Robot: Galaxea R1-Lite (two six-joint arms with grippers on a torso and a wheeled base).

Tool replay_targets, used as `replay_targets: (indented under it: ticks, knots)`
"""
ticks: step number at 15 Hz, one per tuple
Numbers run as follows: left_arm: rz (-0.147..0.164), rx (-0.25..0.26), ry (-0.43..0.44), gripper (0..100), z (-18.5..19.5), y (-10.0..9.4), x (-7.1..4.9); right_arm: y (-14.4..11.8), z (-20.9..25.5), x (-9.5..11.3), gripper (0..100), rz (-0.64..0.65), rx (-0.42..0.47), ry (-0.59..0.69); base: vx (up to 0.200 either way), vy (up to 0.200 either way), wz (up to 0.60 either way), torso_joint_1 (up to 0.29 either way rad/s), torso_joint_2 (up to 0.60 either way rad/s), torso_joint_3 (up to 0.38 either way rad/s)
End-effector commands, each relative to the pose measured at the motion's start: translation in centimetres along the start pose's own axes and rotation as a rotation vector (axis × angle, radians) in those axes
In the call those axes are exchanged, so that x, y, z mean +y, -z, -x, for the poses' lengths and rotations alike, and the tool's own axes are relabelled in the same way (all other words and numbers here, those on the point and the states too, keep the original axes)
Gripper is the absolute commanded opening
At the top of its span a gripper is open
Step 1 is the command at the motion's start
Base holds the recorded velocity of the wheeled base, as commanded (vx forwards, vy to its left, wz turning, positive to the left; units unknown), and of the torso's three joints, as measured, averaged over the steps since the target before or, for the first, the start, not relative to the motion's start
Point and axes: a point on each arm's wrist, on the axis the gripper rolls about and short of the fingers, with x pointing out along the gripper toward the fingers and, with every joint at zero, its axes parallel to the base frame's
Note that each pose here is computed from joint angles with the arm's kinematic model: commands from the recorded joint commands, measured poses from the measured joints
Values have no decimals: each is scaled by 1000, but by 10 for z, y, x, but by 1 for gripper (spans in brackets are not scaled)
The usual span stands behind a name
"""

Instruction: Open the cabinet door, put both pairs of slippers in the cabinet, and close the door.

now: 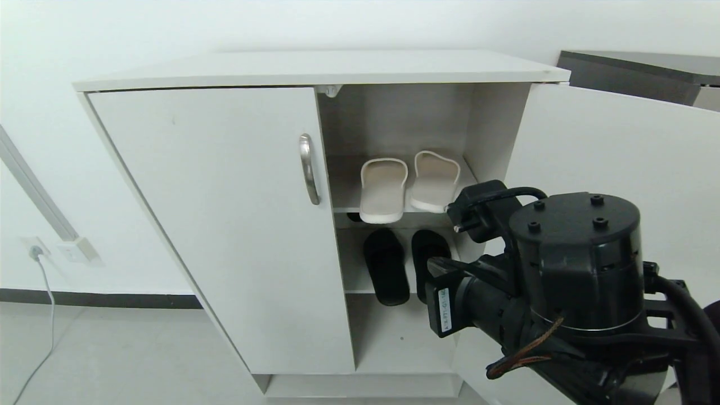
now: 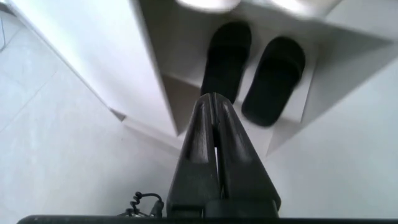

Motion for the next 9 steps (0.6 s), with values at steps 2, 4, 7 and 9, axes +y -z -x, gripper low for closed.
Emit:
replay_targets:
  ticks: [2, 4, 7, 9]
  knots:
    - [0, 0, -1, 0, 0, 0, 0, 4, -2, 1, 0, 4, 12, 1, -200, 0, 0, 5, 2, 2]
    - [0, 0, -1, 0, 0, 0, 0, 6, -4, 1, 0, 5, 19, 4, -200, 0, 0, 2, 5, 0]
    - [0, 0, -1, 0, 0, 0, 0, 10, -9, 0, 0, 2, 21, 15, -133, 0, 0, -3, 0, 0]
    - [0, 0, -1, 0, 0, 0, 0, 11, -13, -1, 0, -5, 9, 21, 0, 0, 0, 0, 0, 0]
